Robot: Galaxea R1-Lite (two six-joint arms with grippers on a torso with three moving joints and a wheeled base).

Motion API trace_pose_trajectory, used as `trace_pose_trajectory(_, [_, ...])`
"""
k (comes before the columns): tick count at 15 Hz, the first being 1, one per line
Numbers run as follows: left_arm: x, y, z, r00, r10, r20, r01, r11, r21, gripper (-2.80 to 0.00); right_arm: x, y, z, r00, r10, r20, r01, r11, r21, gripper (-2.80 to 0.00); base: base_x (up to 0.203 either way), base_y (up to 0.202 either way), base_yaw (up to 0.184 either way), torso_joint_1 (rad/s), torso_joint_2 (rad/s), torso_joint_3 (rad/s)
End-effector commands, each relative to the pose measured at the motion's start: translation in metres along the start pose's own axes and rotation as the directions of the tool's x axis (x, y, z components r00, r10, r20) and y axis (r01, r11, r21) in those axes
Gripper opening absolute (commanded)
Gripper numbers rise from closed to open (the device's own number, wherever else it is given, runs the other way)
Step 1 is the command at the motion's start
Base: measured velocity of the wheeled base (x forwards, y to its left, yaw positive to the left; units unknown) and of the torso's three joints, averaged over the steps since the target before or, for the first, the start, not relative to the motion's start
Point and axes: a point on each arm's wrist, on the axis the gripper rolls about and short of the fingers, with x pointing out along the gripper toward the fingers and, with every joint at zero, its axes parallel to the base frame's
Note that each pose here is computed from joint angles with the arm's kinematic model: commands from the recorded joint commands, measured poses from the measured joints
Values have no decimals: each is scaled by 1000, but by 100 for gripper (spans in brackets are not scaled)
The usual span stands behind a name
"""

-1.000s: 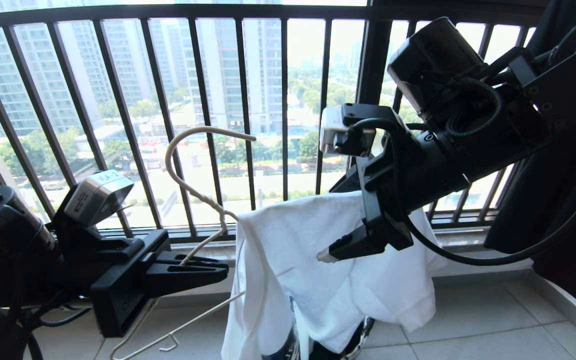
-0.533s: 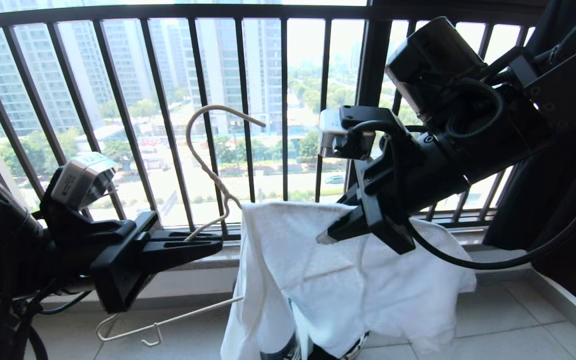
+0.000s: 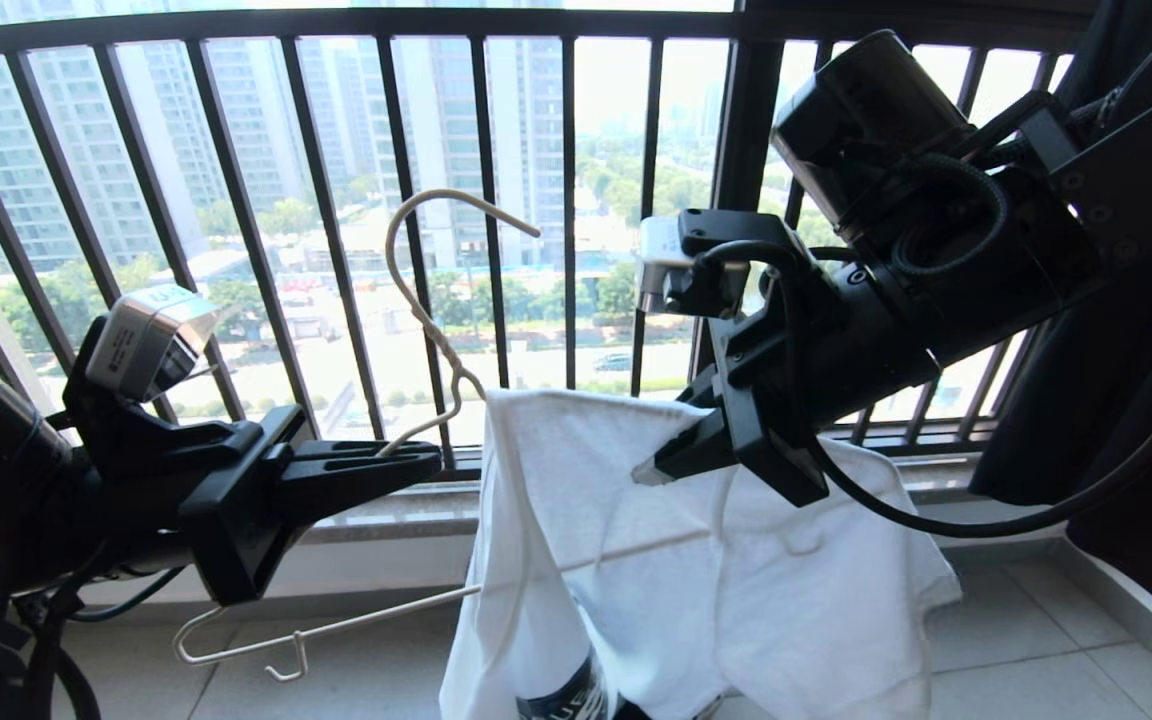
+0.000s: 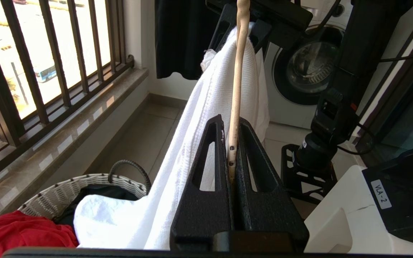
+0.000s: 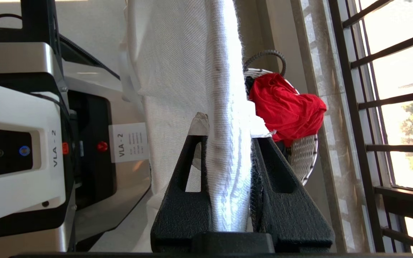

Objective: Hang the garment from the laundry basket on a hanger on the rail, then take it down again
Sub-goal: Hang the clothes on the clothes rack

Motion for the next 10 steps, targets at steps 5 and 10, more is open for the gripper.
trace_pose_trajectory(5, [1, 3, -2, 1000, -6, -4, 6, 1000, -3, 0, -2, 1, 0, 1000, 3, 3, -3, 1000, -4, -280, 0, 0, 0, 0, 0, 0])
trace_pose_trajectory(10, [0, 2, -2, 1000, -4, -1, 4, 1000, 5, 0, -2, 1, 0, 1000, 2, -1, -2, 1000, -2, -280, 0, 0, 0, 0, 0, 0])
